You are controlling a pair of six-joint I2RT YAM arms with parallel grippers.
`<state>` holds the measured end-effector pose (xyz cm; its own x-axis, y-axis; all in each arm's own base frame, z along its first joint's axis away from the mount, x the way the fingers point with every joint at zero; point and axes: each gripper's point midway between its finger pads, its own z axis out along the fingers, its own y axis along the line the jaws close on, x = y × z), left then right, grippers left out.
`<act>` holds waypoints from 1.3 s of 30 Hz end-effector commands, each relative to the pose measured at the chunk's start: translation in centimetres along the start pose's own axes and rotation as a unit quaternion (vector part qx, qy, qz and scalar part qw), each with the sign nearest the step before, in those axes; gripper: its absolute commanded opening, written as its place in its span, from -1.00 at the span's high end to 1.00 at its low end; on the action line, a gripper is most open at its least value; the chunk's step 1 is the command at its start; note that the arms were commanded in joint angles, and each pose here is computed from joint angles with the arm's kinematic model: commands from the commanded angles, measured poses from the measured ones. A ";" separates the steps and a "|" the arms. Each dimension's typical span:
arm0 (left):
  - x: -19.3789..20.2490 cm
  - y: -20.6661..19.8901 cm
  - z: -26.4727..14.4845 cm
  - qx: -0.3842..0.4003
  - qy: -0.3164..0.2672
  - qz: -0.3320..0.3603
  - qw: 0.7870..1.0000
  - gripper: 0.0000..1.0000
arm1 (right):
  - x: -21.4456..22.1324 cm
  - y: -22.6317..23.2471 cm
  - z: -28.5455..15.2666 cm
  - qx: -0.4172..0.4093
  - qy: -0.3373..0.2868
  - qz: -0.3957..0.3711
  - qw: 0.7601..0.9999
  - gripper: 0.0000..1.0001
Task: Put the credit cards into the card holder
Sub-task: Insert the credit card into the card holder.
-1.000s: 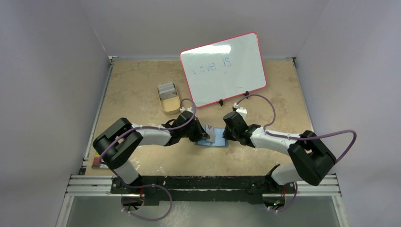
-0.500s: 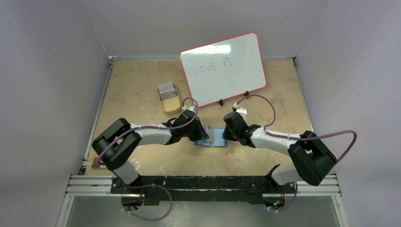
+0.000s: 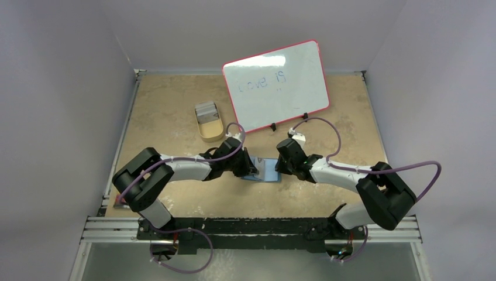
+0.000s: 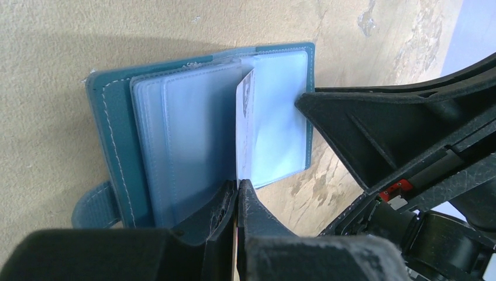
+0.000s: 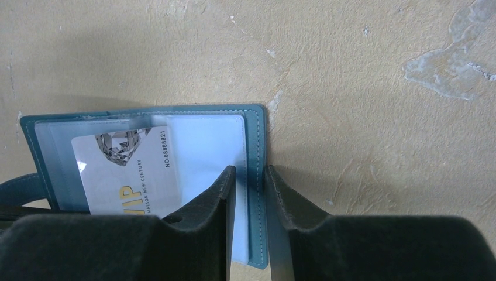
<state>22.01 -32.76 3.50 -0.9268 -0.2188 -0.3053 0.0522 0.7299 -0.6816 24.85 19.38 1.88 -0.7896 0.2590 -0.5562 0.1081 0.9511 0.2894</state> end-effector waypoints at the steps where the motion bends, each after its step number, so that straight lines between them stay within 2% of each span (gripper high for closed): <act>1: 0.9 1.3 0.6 -0.018 0.008 0.007 1.000 1.00 | 1.8 -0.2 0.1 -0.003 0.031 -0.003 1.000 0.49; 15: -0.2 0.3 1.2 -0.003 -0.017 -0.006 1.000 1.00 | 2.0 0.6 -0.1 -0.024 0.038 0.019 0.999 0.48; 21: 0.3 0.8 1.7 -0.015 -0.004 -0.001 1.000 0.96 | 2.4 1.6 -0.5 -0.050 0.052 0.030 0.997 0.48; 32: 1.2 1.9 -0.6 -0.050 0.008 0.007 0.999 1.00 | 2.5 1.4 -0.3 -0.043 0.054 0.031 0.997 0.49; 39: 2.3 2.2 -0.1 -0.043 0.030 -0.004 0.999 1.00 | 2.5 1.2 -0.2 -0.040 0.050 0.034 0.997 0.49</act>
<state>21.83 -32.52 3.49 -0.9227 -0.2352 -0.3054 0.0297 0.7465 -0.6647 24.29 20.90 1.88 -0.8086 0.3102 -0.5000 0.1142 0.9163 0.3839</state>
